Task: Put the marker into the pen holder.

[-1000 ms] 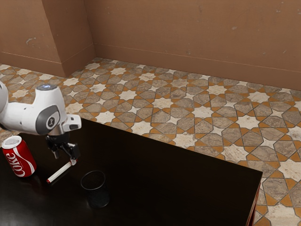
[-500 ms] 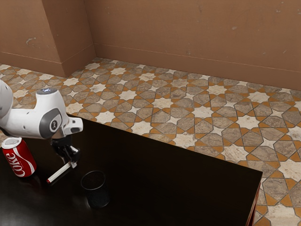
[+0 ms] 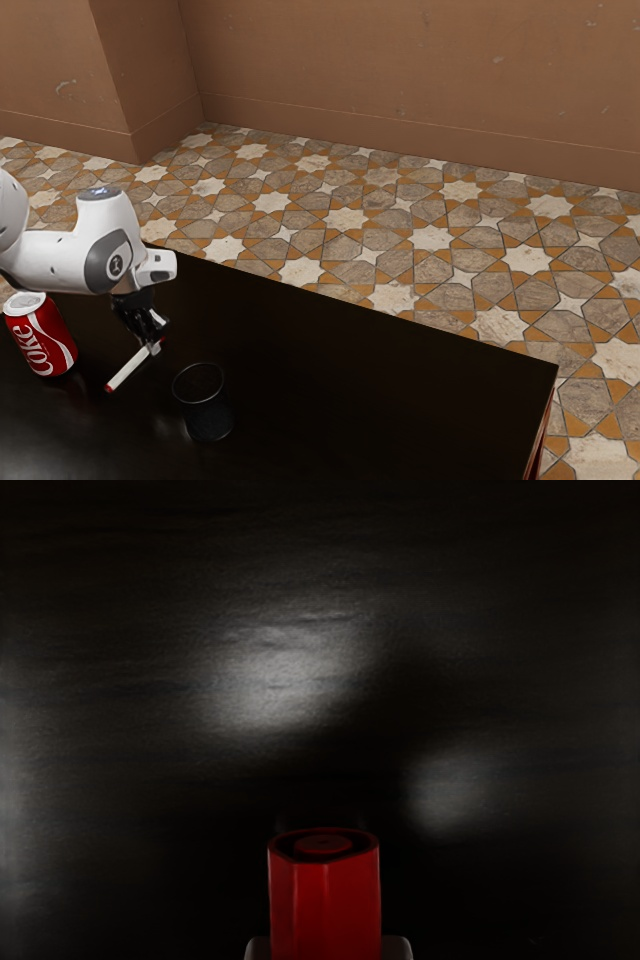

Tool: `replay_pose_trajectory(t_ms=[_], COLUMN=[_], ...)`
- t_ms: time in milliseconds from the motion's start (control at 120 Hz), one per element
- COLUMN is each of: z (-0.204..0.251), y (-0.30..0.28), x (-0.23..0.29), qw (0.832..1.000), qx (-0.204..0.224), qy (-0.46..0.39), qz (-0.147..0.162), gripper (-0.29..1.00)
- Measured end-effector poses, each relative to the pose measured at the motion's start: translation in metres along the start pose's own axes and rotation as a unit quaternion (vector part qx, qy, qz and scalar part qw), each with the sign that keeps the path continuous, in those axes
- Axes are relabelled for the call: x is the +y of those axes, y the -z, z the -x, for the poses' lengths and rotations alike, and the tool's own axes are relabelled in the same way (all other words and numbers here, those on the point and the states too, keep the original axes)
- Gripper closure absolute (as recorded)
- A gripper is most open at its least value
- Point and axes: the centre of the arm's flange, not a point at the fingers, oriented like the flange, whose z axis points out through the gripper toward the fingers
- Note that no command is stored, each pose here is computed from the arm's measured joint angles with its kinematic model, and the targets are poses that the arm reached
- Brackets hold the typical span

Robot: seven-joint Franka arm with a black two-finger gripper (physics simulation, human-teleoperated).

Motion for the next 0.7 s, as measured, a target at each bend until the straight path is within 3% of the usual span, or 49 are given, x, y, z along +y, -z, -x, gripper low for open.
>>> replay_pose_trajectory(t_ms=[100, 242, 317, 575, 700], z=[-0.003, 0.007, 0.018, 0.050, 0.046], y=[0.030, 0.174, 0.215, 0.197, 0.178], x=[0.001, 0.029, 0.061, 0.124, 0.145], qw=[1.000, 0.991, 0.987, 0.988, 0.984], qx=[0.023, 0.126, 0.147, 0.121, 0.132], qy=[-0.004, -0.027, -0.054, -0.095, -0.097], qz=[-0.007, -0.023, -0.018, 0.029, 0.062], gripper=[0.75, 0.77, 0.77, 0.79, 0.79])
